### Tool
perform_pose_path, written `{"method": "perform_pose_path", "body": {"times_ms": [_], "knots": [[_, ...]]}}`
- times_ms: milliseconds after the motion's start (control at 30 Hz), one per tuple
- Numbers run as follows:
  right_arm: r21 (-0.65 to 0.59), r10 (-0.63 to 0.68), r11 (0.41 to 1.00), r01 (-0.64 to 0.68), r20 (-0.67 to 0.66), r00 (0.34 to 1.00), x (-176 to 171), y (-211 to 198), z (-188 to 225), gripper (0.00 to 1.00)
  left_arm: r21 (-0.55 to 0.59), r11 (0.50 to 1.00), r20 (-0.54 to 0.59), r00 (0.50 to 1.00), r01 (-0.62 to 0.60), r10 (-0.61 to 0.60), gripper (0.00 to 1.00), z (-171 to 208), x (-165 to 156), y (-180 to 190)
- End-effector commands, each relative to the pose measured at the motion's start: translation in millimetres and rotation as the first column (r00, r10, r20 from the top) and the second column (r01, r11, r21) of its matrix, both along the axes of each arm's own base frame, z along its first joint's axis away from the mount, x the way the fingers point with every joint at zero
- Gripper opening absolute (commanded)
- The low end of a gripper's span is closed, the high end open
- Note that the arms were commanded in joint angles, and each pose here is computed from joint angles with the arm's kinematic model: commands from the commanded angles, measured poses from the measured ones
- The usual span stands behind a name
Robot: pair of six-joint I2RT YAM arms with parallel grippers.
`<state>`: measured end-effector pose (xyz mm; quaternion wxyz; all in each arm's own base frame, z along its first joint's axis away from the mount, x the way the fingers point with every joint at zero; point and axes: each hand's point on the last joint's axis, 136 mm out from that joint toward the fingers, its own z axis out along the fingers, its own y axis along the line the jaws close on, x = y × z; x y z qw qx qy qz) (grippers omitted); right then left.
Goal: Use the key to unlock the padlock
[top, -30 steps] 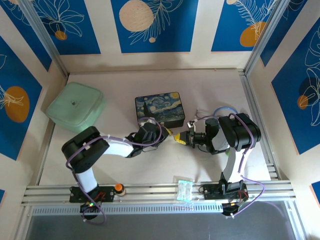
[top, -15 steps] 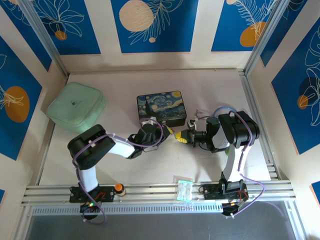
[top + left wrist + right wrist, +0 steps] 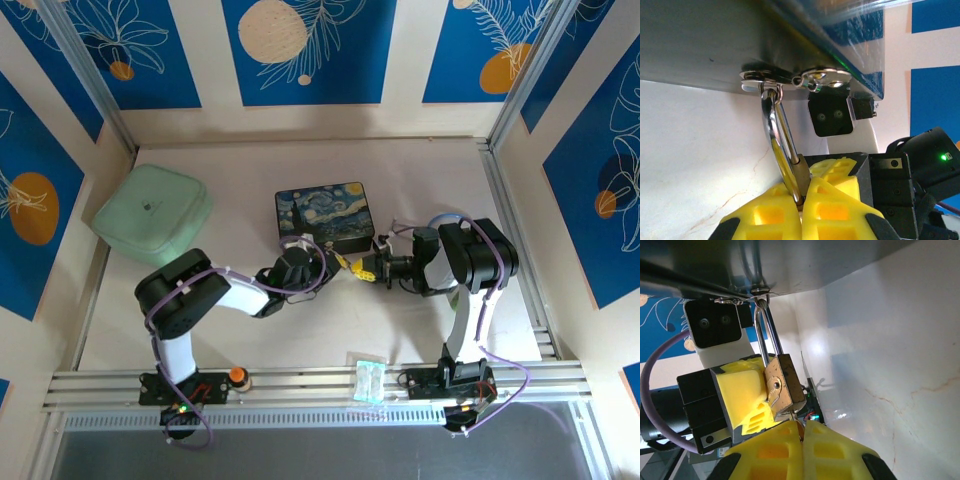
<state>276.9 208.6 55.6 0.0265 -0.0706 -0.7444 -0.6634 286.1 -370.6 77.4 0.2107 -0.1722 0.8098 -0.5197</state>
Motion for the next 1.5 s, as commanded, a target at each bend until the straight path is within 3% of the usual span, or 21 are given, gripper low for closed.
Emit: {"method": "perform_pose_path", "body": {"times_ms": [0,167,767,1000,1167,1400,1467], "knots": [[-0.010,-0.008,1.000,0.008,0.000,1.000,5.8,-3.1,-1.3,0.02,-0.147,0.975,-0.003,0.986,0.166,-0.168,0.00,32.5,-28.5,-27.2],[-0.037,-0.042,0.998,0.043,0.014,0.999,10.4,-1.2,0.4,0.03,-0.139,0.976,-0.005,0.985,0.167,-0.170,0.00,34.3,-28.2,-27.8],[-0.084,-0.113,0.989,0.118,0.072,0.991,5.6,1.1,6.0,0.19,-0.026,0.995,-0.048,0.994,0.095,-0.096,0.00,11.5,-14.8,-7.8],[-0.218,-0.123,0.965,0.143,0.106,0.987,-9.8,-7.2,-3.6,0.26,0.024,0.996,-0.042,0.996,0.081,-0.080,0.00,5.8,-5.5,-2.4],[-0.399,-0.080,0.907,0.136,0.153,0.985,-15.2,-9.5,-10.1,0.40,0.084,0.993,-0.054,0.996,0.082,-0.077,0.00,2.0,-6.4,3.1],[-0.593,-0.033,0.784,0.184,0.255,0.966,-18.1,-19.2,-14.8,0.48,0.075,0.994,-0.061,0.996,0.076,-0.072,0.00,-1.0,-6.6,3.4],[-0.648,0.006,0.727,0.227,0.336,0.942,-17.8,-21.7,-12.0,0.63,0.096,0.992,-0.064,0.995,0.079,-0.073,0.00,-1.9,-8.1,6.0]]}}
